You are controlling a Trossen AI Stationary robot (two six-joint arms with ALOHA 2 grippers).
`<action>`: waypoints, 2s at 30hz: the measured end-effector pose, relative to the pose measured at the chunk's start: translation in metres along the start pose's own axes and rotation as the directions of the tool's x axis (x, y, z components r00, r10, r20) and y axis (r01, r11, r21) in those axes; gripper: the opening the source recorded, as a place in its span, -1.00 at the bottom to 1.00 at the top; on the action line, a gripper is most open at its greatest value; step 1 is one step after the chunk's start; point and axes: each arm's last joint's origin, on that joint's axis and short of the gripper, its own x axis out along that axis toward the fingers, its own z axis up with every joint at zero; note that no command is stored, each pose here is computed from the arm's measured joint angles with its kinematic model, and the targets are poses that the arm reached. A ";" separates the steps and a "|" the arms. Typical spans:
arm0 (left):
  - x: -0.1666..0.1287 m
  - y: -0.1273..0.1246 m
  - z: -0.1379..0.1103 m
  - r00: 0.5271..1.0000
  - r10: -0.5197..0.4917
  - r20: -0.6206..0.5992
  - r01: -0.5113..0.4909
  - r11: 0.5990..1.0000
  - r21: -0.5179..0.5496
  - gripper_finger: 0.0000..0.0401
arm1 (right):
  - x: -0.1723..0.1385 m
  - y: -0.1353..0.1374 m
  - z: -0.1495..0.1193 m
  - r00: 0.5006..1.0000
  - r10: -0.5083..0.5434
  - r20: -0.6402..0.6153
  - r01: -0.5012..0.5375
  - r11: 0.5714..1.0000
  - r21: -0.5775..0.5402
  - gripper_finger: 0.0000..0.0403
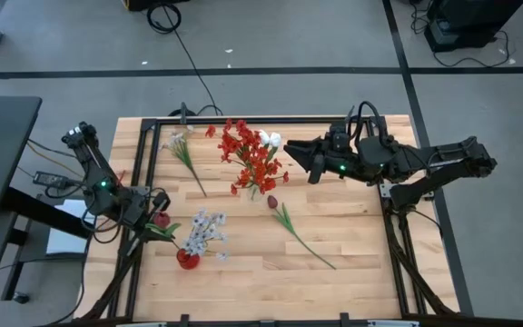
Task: Sort flowers into vase by color
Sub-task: Put the right red flower into the red vase, then put the white flowers into the red vase
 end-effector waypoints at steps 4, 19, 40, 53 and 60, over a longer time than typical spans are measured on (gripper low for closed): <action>0.000 0.000 -0.002 1.000 0.003 -0.021 -0.004 1.000 -0.007 -0.79 | 0.000 0.000 -0.001 1.000 0.004 -0.007 -0.004 1.000 0.024 -0.21; 0.000 0.000 -0.002 1.000 -0.006 -0.025 0.003 0.994 -0.111 -0.21 | 0.000 0.000 0.000 1.000 0.006 0.001 -0.006 0.998 0.065 -0.21; -0.021 0.004 0.033 0.959 -0.062 -0.277 -0.021 0.958 -0.286 0.44 | -0.001 0.002 -0.002 1.000 0.004 0.003 -0.004 0.996 0.087 -0.20; -0.048 0.012 0.099 0.969 0.001 -0.245 -0.092 0.928 -0.361 0.44 | -0.003 0.005 -0.004 1.000 0.017 -0.008 -0.016 0.996 0.084 -0.20; -0.052 0.020 0.115 0.918 0.319 -0.234 -0.392 0.814 -0.428 0.39 | -0.002 0.002 -0.003 1.000 -0.017 0.002 0.017 0.989 0.147 -0.20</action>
